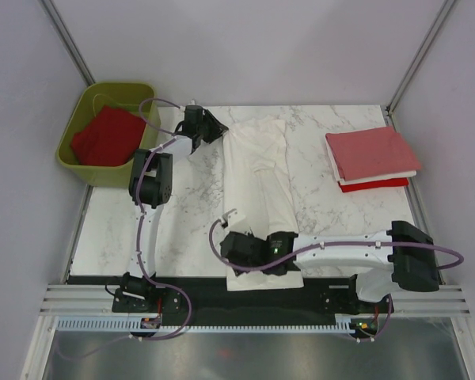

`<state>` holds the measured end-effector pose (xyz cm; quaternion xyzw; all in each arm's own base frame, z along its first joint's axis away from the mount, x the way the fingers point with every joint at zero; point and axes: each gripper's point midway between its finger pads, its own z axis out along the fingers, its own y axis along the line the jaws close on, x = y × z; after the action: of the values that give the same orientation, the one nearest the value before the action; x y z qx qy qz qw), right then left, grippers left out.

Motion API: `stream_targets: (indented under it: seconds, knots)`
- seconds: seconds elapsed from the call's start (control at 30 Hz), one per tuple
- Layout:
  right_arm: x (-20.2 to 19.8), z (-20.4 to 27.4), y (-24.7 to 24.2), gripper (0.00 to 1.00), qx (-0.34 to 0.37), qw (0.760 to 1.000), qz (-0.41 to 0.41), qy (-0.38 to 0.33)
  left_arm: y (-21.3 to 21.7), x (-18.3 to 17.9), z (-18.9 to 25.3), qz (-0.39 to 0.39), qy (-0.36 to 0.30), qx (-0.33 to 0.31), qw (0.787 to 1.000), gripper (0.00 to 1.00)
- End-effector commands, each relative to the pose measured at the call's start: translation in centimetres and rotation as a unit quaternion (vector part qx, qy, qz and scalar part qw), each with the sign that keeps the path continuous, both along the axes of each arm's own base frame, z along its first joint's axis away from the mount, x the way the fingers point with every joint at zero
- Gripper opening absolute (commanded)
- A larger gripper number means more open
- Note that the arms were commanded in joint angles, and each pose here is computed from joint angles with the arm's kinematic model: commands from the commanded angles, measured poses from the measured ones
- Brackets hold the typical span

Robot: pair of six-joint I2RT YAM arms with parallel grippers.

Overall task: Fold and stack the t-shirts
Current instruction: Fold the tshirt

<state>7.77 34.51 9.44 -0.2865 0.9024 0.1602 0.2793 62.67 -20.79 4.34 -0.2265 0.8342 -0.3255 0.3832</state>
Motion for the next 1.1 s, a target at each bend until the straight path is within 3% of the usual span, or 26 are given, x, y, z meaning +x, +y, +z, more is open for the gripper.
stream_targets:
  seconds: [0.0, 0.1, 0.3, 0.37, 0.5, 0.63, 0.67, 0.77, 0.8, 0.83, 0.9, 1.07]
  knots:
    - [7.8, 2.7, -1.5, 0.53, 0.008, 0.996, -0.074, -0.05, -0.1, 1.1, -0.2, -0.018, -0.014, 0.007, 1.0, 0.45]
    - [14.2, 4.2, -4.1, 0.53, 0.03, 0.988, -0.139, -0.052, -0.2, 1.3, -0.8, -0.016, -0.009, 0.004, 1.0, 0.36]
    - [24.7, 4.0, -10.7, 0.53, 0.05, 0.963, -0.262, -0.039, 0.1, 2.0, -1.0, -0.008, -0.015, 0.007, 1.0, 0.31]
    - [26.4, 2.5, -11.9, 0.53, 0.076, 0.955, -0.286, 0.0, 0.1, 2.5, -0.8, -0.007, -0.022, 0.007, 1.0, 0.31]
    - [28.7, 1.1, -13.2, 0.54, 0.083, 0.94, -0.33, -0.002, -0.3, 3.8, -0.7, -0.003, -0.031, -0.005, 1.0, 0.3]
    - [28.0, -1.1, -13.1, 0.54, 0.09, 0.941, -0.324, 0.025, -0.3, 5.6, -0.3, 0.006, -0.049, -0.012, 0.999, 0.31]
    - [27.8, -1.3, -13.1, 0.54, 0.094, 0.942, -0.322, 0.027, -0.6, 6.5, 1.2, 0.005, -0.068, -0.016, 0.998, 0.33]
    - [27.0, -2.1, -13.3, 0.55, 0.094, 0.944, -0.315, 0.032, -1.0, 6.7, 2.0, -0.006, -0.074, -0.02, 0.997, 0.75]
    - [26.7, -2.2, -13.2, 0.55, 0.096, 0.945, -0.312, 0.035, -0.9, 6.5, 2.4, -0.009, -0.076, -0.018, 0.997, 0.99]
    - [26.6, -2.1, -13.3, 0.55, 0.097, 0.945, -0.311, 0.032, -0.9, 6.3, 5.1, -0.013, -0.096, -0.011, 0.995, 1.0]
    - [26.5, -1.5, -13.3, 0.56, 0.105, 0.946, -0.307, 0.023, -0.4, 5.0, 4.4, -0.016, -0.082, 0.012, 0.996, 1.0]
    - [26.1, -0.2, -13.6, 0.56, 0.118, 0.945, -0.304, 0.006, 1.9, -0.3, 8.3, -0.004, -0.082, 0.048, 0.995, 1.0]
